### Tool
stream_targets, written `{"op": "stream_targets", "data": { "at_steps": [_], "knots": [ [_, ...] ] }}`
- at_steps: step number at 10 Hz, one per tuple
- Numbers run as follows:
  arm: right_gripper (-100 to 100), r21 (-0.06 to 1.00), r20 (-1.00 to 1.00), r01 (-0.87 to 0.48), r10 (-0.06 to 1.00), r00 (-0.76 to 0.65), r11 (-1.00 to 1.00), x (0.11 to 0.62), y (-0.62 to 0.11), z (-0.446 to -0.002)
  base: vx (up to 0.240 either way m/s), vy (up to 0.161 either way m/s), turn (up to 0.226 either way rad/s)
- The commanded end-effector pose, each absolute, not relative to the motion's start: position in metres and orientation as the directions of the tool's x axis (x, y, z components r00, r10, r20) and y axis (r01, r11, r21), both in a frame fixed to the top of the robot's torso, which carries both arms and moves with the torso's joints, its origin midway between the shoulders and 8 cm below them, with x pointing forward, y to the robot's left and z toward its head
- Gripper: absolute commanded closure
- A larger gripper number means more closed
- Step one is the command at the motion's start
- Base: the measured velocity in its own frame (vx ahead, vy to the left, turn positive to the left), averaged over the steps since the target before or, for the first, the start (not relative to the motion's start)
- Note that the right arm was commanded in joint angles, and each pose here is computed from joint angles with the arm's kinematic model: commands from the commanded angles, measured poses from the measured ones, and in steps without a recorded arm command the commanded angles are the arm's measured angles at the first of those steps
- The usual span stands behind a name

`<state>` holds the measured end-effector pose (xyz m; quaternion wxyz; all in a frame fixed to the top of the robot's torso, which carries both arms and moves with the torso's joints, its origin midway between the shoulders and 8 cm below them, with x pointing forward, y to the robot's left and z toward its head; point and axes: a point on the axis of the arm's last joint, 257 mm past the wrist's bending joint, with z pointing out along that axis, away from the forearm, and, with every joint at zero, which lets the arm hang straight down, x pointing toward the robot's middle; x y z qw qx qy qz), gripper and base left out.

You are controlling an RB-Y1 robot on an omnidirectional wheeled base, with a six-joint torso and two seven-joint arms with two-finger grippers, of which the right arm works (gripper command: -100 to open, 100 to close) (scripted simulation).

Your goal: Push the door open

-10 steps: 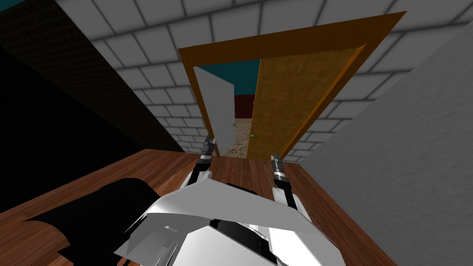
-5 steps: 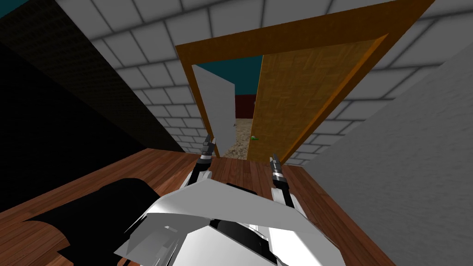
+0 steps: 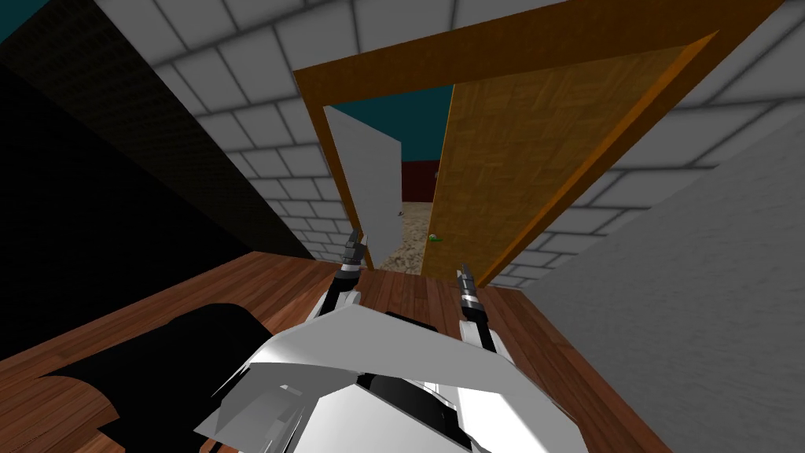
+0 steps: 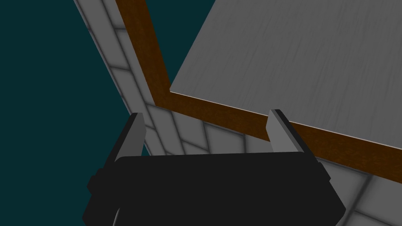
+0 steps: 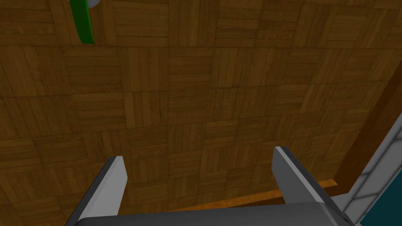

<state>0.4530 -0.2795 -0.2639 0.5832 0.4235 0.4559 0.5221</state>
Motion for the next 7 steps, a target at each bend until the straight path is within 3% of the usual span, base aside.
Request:
{"op": "stream_targets", "data": {
  "at_steps": [1,7],
  "knots": [
    [-100,0.974,-0.088,-0.208,0.995,0.038,0.094,0.454,-0.279,-0.273,0.093,-0.023,0.037],
    [-100,0.985,-0.077,-0.155,0.996,0.035,0.082,0.456,-0.273,-0.305,0.096,-0.015,0.038]
  ]
}}
